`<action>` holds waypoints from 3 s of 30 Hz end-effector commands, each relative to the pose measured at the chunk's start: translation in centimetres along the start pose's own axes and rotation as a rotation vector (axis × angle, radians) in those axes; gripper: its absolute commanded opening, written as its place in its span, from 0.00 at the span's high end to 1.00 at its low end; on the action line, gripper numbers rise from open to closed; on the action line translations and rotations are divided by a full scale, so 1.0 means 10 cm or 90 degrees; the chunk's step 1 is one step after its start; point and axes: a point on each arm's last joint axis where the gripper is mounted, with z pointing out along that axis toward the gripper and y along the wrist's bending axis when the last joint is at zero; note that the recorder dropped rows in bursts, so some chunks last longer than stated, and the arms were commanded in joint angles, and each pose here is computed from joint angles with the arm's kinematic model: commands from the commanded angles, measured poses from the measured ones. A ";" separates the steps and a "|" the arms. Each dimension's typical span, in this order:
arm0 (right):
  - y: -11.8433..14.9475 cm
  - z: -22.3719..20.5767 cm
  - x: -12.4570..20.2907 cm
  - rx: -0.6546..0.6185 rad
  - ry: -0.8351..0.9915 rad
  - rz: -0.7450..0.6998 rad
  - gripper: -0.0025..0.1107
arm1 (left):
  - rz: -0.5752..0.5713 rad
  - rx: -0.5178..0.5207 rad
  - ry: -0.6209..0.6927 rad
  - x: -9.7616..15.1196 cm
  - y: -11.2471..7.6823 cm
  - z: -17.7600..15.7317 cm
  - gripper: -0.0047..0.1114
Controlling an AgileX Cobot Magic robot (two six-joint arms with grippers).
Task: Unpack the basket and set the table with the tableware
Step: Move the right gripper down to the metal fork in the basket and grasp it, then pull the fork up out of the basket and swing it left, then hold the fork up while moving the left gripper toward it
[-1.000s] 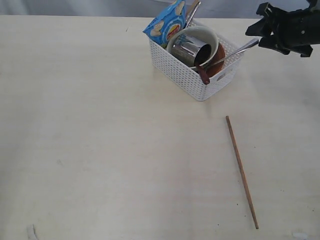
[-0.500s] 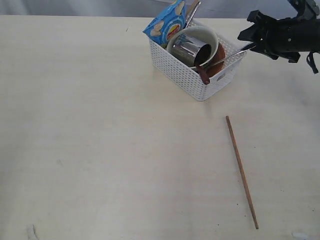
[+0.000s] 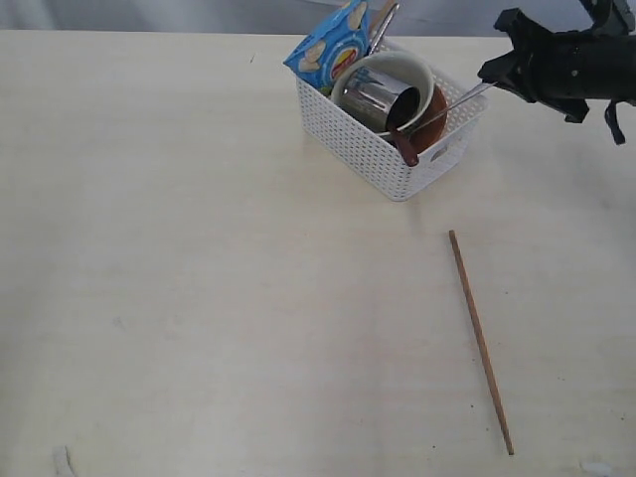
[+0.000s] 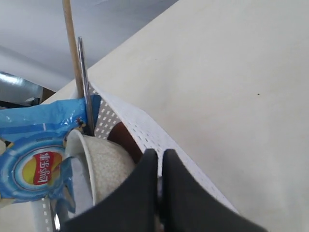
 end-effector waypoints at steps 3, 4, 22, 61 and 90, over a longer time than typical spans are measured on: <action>0.18 -0.14 -0.08 -0.026 -0.017 -0.056 0.98 | -0.003 -0.001 0.004 0.01 0.00 0.00 0.96; 0.22 -0.18 -0.10 -0.028 -0.021 -0.066 0.98 | -0.003 -0.001 0.004 0.01 0.00 0.00 0.96; 0.70 -0.80 -0.26 0.009 -0.056 -0.232 0.98 | -0.003 -0.001 0.004 0.01 0.00 0.00 0.96; 1.84 -0.86 0.58 -0.472 0.147 -0.655 0.98 | 0.012 0.008 -0.040 -0.05 -0.02 0.00 0.96; 1.92 -0.84 0.50 -0.516 0.145 -0.685 0.98 | -0.394 0.449 -0.608 -0.80 -0.24 -0.55 0.96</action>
